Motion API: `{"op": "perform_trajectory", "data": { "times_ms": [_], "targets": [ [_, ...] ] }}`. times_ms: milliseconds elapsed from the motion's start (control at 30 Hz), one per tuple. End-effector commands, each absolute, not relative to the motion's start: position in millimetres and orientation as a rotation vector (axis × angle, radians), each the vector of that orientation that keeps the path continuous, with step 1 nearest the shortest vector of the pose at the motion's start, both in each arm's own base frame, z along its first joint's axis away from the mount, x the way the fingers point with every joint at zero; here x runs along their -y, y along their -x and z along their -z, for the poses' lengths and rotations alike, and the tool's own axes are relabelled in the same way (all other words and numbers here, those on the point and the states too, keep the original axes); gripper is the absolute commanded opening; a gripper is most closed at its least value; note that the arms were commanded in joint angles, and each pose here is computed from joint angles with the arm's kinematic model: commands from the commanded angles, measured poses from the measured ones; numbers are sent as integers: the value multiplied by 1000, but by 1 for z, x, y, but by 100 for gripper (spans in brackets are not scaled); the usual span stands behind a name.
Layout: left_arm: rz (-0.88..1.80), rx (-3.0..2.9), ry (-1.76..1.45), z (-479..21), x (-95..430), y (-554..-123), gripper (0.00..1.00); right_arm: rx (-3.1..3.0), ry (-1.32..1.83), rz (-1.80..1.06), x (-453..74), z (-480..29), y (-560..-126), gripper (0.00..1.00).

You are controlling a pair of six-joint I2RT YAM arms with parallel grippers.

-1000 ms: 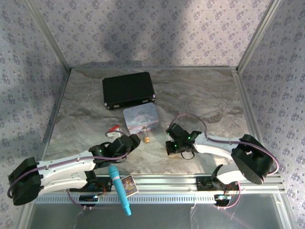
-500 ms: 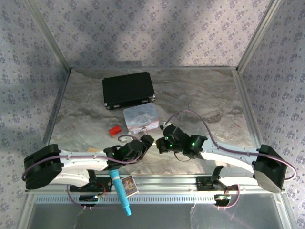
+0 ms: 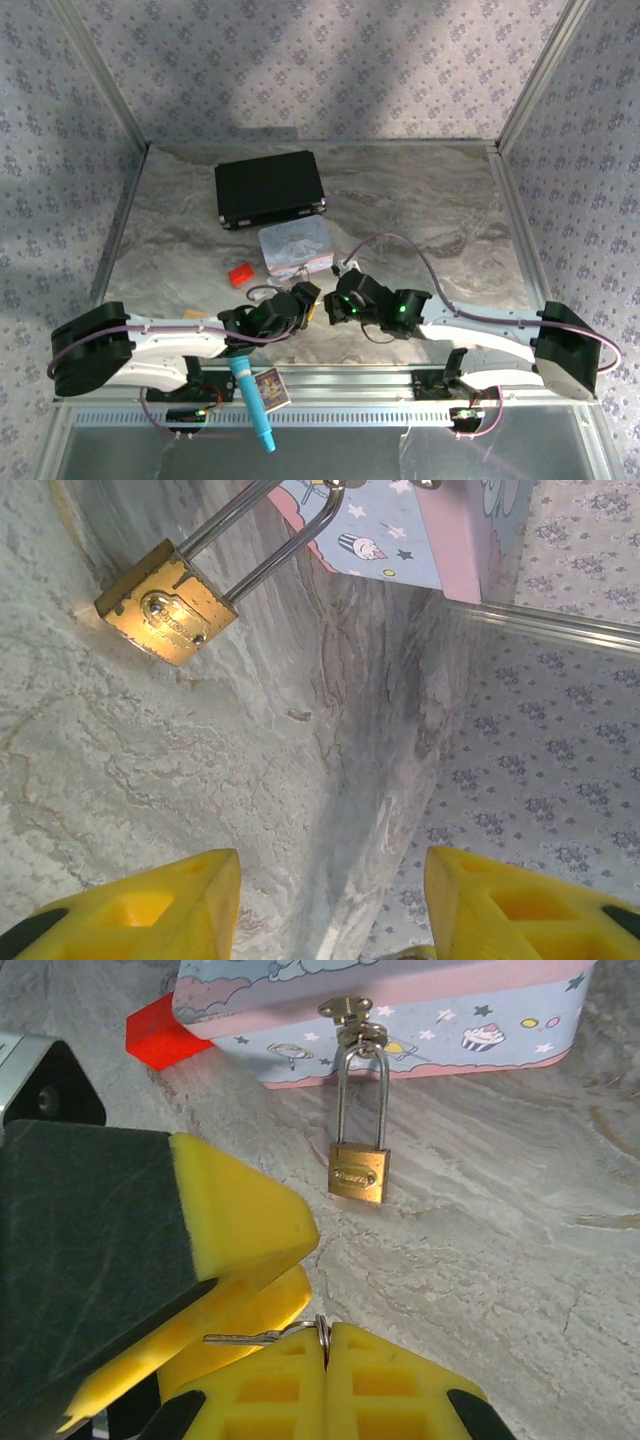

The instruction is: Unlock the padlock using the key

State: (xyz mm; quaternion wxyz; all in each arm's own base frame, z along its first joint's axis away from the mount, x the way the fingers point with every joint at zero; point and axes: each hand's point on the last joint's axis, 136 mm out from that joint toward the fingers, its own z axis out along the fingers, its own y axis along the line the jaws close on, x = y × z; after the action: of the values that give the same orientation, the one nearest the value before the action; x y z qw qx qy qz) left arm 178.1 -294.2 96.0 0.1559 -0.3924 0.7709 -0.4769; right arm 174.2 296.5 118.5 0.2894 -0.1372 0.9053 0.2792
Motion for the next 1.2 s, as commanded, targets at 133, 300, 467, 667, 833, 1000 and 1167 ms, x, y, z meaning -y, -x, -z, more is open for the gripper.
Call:
{"op": "perform_trajectory", "data": {
  "times_ms": [133,300,467,667,833,1000,1167],
  "targets": [
    [1471,-2189,1140,-114,306,-176,56,-2371,388,-653,-304,-122,-179,0],
    [1449,-2188,1161,-111,301,-176,44,-2348,426,-608,-309,-123,-175,0],
    [1450,-2202,1161,-110,300,-173,49,-2339,397,-610,-307,-122,-175,0],
    [1539,-2199,1229,-111,311,-170,91,-2287,277,-642,-305,-120,-182,0],
    [1658,-2180,1246,-122,326,-169,91,-2220,270,-648,-311,-129,-183,0],
    [1649,-2160,1267,-121,321,-170,81,-2208,303,-639,-312,-129,-175,0],
    [1617,-2141,1296,-115,312,-173,62,-2197,344,-664,-311,-127,-166,0]
  ]
}}
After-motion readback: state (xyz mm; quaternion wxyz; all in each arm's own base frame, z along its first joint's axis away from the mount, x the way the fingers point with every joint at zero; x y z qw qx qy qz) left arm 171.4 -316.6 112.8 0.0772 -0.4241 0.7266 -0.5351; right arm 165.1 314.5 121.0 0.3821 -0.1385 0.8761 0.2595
